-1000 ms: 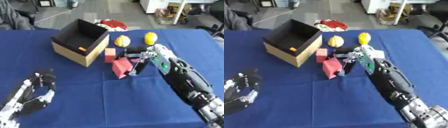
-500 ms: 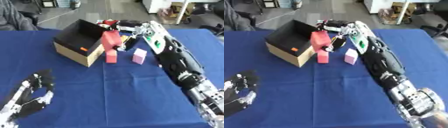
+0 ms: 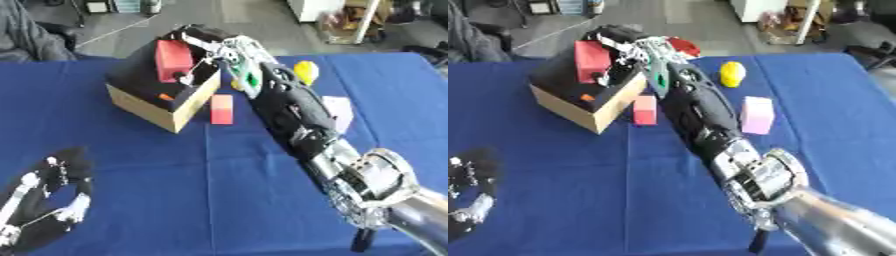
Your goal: Pick up objects on the table and place them in the box.
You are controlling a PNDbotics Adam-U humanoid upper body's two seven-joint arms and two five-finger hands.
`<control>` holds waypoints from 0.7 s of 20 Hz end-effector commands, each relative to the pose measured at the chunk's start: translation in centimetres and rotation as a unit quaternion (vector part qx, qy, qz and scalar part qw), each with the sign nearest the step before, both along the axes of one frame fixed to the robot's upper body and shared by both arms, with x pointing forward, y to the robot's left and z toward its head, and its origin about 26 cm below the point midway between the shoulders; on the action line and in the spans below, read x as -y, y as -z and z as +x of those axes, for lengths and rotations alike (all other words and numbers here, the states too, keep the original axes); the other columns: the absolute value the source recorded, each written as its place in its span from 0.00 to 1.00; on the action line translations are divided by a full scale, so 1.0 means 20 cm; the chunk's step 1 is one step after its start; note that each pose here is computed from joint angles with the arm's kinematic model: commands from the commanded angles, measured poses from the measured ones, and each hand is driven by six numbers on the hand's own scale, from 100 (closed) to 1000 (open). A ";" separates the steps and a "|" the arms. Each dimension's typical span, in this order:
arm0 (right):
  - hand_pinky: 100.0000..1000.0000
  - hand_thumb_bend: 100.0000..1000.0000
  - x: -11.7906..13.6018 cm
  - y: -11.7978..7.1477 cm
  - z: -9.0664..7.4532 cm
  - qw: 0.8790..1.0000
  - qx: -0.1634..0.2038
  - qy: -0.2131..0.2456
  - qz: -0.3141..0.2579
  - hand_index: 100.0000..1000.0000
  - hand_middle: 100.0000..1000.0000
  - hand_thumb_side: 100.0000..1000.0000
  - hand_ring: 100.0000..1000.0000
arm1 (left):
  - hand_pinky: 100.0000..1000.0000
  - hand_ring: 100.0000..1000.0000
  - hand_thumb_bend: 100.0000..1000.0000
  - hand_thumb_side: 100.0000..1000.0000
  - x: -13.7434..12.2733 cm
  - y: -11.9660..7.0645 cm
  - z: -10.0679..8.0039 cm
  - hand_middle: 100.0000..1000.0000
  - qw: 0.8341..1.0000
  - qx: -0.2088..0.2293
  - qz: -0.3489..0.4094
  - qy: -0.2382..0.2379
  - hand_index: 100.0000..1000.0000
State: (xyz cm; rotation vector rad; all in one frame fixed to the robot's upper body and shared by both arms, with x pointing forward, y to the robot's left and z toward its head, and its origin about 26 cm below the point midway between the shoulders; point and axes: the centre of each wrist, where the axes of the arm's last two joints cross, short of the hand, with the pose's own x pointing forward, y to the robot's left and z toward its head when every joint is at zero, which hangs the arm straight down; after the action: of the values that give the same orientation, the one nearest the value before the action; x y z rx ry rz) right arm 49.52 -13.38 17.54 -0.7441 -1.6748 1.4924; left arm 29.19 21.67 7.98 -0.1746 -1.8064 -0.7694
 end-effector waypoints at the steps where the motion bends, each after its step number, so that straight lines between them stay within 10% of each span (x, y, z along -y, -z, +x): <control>1: 0.90 0.12 -0.06 -0.05 -0.01 0.999 0.041 0.012 -0.015 0.95 0.79 0.12 0.78 | 0.70 0.62 0.00 0.05 0.02 -0.04 0.01 0.62 1.000 0.014 -0.003 0.012 0.85; 6: 0.92 0.40 -0.09 0.06 -0.02 0.997 0.013 0.035 -0.067 0.99 0.91 0.46 0.85 | 0.70 0.62 0.00 0.06 0.02 -0.04 0.01 0.62 1.000 0.014 -0.003 0.013 0.85; 14: 0.94 0.44 -0.11 -0.03 -0.04 0.991 0.103 0.039 -0.074 1.00 0.95 0.38 0.88 | 0.70 0.62 0.00 0.06 0.01 -0.04 0.01 0.62 1.000 0.013 -0.002 0.010 0.85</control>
State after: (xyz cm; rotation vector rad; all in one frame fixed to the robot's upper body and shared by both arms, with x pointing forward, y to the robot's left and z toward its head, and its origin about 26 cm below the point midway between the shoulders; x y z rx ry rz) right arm 48.66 -11.24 15.96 -1.0026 -1.6093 1.5587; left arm 29.25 21.48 8.08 -0.1846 -1.8060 -0.7802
